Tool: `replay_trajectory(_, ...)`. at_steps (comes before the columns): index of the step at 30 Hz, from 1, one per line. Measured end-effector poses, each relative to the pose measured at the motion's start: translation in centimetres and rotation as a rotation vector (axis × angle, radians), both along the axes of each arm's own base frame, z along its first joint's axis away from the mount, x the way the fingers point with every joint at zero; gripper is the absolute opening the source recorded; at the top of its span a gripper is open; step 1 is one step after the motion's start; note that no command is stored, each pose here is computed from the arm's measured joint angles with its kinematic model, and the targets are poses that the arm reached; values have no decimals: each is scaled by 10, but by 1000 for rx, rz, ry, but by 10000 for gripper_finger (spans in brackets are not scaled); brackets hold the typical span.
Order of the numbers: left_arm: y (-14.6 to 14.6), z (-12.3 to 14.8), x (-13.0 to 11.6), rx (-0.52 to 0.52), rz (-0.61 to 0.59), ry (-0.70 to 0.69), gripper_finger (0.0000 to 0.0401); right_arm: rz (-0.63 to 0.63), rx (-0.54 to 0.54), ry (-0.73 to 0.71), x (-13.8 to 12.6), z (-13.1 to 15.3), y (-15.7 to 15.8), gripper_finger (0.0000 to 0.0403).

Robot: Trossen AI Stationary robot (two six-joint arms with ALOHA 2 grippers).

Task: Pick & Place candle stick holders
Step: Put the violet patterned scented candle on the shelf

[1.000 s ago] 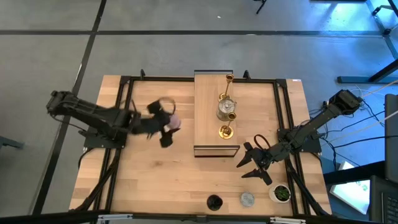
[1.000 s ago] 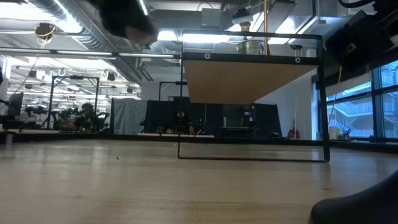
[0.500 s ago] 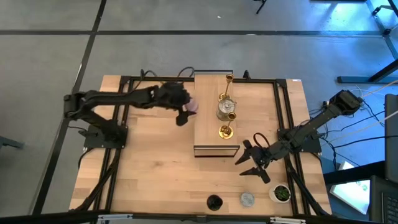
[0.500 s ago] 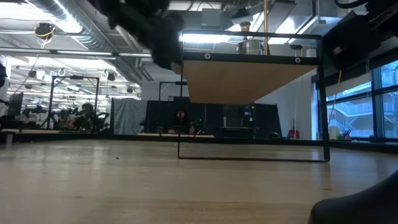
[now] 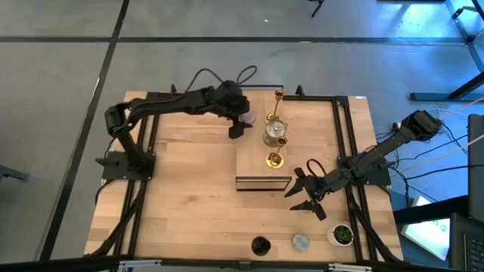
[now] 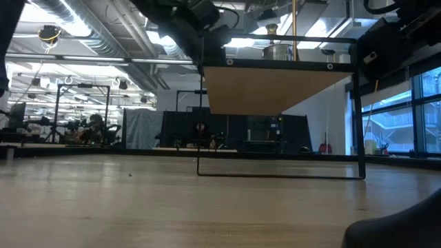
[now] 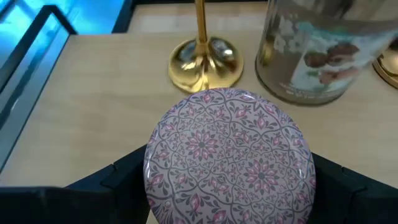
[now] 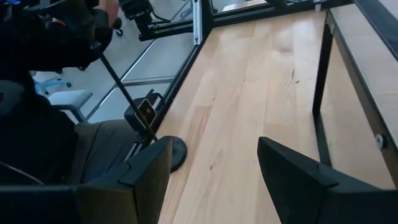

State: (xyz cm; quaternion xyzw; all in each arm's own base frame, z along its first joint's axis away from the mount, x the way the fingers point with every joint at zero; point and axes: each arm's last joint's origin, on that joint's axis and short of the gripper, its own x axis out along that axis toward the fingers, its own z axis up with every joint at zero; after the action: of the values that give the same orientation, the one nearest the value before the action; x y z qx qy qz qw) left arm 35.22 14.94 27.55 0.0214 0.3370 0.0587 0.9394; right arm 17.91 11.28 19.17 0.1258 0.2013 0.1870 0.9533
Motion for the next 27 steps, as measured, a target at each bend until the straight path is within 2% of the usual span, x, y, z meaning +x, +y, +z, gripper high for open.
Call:
replay_trajectory(5, 7, -3, 13, 6, -24, 30, 294, 17, 3, 0, 1, 0, -2, 240)
replay_trajectory(13, 26, -2, 6, 7, 6, 34, 296, 18, -10, 14, 1, -1, -2, 240)
replay_trajectory(18, 27, -2, 6, -2, -8, 29, 296, 19, -15, 16, 1, -2, -2, 240)
replay_trajectory(27, 27, -19, 14, -32, -31, 56, 296, 18, -15, 16, 1, -2, -2, 240)
